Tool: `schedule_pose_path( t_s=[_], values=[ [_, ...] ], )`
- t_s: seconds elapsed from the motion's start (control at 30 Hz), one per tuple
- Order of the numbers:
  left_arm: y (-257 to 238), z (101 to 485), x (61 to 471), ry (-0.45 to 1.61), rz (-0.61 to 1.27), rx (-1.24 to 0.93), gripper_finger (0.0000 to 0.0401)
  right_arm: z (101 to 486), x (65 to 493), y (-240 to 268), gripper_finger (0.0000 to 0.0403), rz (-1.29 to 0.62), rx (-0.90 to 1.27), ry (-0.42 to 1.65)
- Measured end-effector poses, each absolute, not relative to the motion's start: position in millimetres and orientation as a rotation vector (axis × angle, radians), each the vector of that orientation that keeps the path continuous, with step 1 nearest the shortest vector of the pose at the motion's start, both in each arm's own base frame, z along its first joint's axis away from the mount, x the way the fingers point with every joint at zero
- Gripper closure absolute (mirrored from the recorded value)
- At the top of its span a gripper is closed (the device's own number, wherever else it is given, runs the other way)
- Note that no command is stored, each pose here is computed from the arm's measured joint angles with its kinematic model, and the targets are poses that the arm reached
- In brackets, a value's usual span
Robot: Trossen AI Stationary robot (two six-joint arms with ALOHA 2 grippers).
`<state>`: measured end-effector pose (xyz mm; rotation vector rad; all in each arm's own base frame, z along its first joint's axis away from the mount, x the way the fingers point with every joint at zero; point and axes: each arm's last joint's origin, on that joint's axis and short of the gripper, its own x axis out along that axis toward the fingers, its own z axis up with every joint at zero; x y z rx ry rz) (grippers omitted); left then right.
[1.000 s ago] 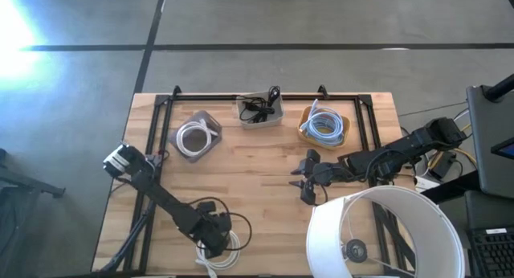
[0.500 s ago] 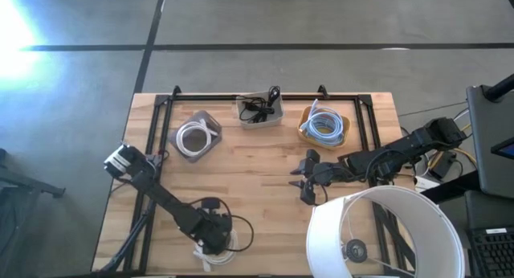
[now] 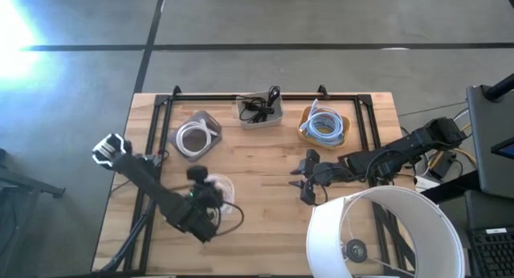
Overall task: Pick & Place USB Port
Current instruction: Put the white hdmi cable into the black bin
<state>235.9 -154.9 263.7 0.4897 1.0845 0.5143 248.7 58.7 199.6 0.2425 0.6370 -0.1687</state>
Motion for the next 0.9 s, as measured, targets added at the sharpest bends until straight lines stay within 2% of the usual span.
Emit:
schedule_pose_path(
  t_s=[0.2, 0.43, 0.67, 0.9],
  values=[
    [-109, 309, 220, 0.926, 0.682, 0.496, 0.038, 200, 249, 59, 0.0232, -0.169, 0.242, 0.637],
    [-50, 324, 204, 0.954, 0.83, 0.413, 0.038, 200, 249, 59, 0.0232, -0.169, 0.242, 0.637],
    [6, 312, 192, 1.049, 1.053, 0.303, 0.038, 200, 249, 59, 0.0232, -0.169, 0.242, 0.637],
    [49, 275, 185, 1.176, 1.234, 0.216, 0.038, 198, 248, 58, 0.0232, -0.17, 0.241, 0.642]
  ],
)
